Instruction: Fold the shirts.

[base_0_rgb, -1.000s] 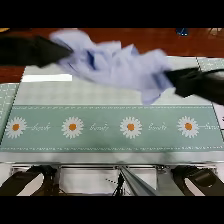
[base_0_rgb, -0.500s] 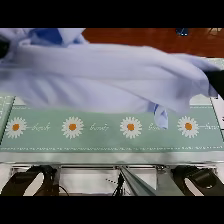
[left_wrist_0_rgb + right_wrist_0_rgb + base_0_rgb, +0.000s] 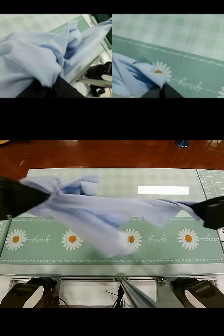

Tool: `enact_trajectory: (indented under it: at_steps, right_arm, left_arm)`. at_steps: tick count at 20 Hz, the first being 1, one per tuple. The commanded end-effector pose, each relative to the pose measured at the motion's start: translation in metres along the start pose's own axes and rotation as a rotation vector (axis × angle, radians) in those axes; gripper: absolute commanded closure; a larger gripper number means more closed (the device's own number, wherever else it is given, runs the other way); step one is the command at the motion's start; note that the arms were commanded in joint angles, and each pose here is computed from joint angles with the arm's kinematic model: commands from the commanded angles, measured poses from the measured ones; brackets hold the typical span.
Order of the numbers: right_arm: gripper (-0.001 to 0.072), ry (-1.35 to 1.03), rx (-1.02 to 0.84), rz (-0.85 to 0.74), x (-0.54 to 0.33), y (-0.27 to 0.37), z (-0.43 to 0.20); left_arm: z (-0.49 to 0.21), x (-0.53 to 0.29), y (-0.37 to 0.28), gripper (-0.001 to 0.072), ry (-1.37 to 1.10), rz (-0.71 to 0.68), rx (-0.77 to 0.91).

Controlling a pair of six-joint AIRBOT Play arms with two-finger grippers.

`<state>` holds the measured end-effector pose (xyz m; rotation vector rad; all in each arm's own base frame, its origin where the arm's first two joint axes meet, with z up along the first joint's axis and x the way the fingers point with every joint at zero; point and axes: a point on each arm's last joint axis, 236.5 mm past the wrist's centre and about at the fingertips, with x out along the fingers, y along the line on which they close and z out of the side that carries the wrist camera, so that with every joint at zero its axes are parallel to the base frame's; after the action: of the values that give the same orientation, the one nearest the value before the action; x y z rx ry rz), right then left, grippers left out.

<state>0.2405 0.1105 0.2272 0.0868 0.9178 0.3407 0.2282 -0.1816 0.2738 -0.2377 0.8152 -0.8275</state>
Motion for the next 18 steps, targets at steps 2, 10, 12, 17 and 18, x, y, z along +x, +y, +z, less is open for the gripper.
enact_trajectory:
  at_steps: [2, 10, 12, 17, 18]
  right_arm:
    - [0.0683, 0.182, -0.055, 0.004, 0.092, -0.005, 0.009]
    - [0.0682, 0.416, -0.057, -0.040, 0.265, -0.041, -0.015]
    - [0.0682, 0.440, -0.040, -0.061, 0.281, -0.048, -0.023]
    - [0.0682, 0.488, -0.126, -0.170, 0.266, -0.076, -0.029]
    - [0.0682, 0.497, -0.151, -0.208, 0.258, -0.085, -0.029]
  left_arm:
    - [-0.033, 0.075, 0.037, 0.0679, 0.058, -0.039, -0.127]
    - [-0.109, 0.186, 0.157, 0.0679, 0.222, 0.084, -0.356]
    - [-0.128, 0.202, 0.173, 0.0676, 0.289, 0.087, -0.372]
    - [-0.129, 0.171, 0.193, 0.0092, 0.378, 0.052, -0.415]
    - [-0.124, 0.153, 0.205, 0.0097, 0.378, 0.075, -0.423]
